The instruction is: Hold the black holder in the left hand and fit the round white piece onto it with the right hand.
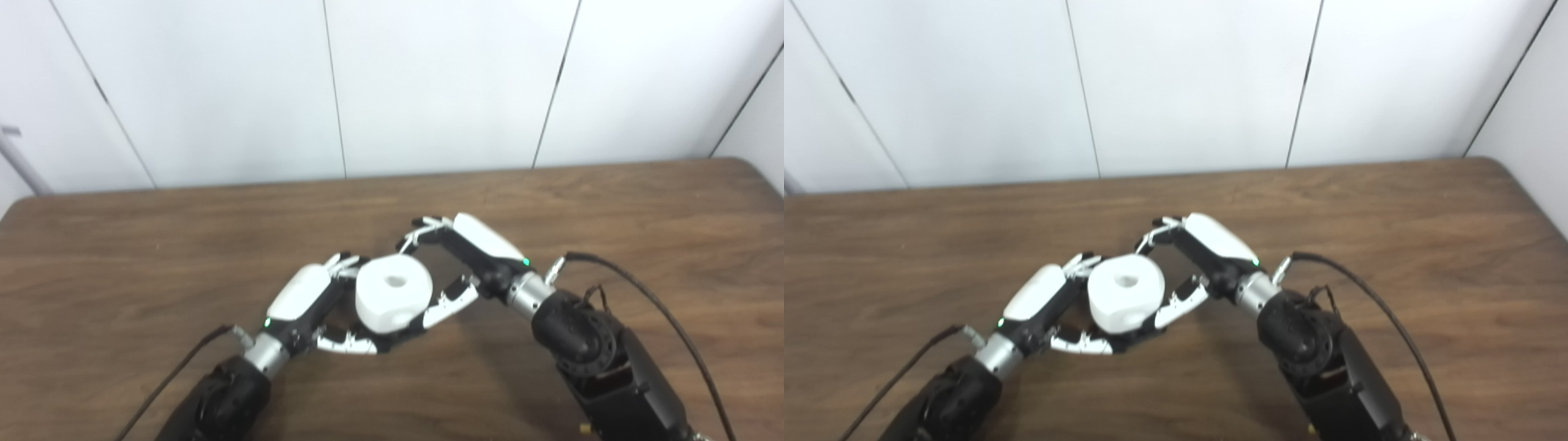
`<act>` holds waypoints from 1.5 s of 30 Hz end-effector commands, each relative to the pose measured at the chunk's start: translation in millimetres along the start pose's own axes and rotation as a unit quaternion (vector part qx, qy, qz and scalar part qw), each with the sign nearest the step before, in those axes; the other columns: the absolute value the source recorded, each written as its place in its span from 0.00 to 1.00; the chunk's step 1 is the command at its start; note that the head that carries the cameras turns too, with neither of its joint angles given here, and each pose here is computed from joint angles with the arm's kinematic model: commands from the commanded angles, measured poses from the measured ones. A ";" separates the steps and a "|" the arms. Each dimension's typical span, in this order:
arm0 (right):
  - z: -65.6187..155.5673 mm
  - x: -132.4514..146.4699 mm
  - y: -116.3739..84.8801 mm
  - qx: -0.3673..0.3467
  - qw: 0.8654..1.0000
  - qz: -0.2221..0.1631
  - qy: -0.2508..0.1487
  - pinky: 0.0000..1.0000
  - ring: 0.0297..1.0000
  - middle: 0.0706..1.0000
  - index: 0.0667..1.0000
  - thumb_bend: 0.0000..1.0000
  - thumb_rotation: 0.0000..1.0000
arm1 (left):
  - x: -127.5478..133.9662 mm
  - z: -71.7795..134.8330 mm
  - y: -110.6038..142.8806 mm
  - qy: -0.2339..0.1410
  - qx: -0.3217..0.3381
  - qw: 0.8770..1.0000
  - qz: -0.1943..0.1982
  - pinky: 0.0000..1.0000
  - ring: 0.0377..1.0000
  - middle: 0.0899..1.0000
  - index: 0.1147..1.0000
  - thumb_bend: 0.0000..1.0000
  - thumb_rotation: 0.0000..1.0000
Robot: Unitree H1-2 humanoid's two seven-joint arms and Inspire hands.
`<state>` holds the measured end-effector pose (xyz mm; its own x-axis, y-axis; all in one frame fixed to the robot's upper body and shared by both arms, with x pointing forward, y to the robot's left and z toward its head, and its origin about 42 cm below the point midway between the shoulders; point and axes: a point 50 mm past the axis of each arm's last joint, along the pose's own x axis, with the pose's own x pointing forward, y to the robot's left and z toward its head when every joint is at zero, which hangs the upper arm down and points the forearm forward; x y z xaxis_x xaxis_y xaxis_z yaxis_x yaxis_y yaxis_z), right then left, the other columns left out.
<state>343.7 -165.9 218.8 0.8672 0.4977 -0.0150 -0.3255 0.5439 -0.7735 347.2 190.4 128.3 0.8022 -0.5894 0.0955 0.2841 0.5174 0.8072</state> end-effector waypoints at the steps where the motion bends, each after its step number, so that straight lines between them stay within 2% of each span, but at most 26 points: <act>1: 9.0 0.7 -11.1 -0.012 0.999 -0.020 -0.026 1.00 0.94 0.74 0.44 0.52 0.15 | -0.7 1.3 2.3 -0.001 0.015 1.000 -0.012 1.00 0.92 0.69 0.41 0.52 0.05; 17: 6.0 -0.4 -15.4 -0.021 1.000 -0.014 -0.019 1.00 0.94 0.75 0.44 0.52 0.15 | -0.2 6.1 3.5 -0.008 0.015 1.000 -0.007 1.00 0.91 0.68 0.41 0.52 0.05; 45: 6.1 4.9 -17.0 -0.051 0.998 -0.009 -0.029 1.00 0.93 0.74 0.44 0.52 0.15 | 0.6 9.1 3.2 -0.010 0.012 1.000 -0.005 1.00 0.91 0.68 0.41 0.52 0.05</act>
<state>344.3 -167.1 214.5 0.8561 0.5151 -0.0422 -0.3357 0.4921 -0.8032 343.4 186.9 130.6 0.7987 -0.5937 0.0976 0.2888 0.5206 0.8035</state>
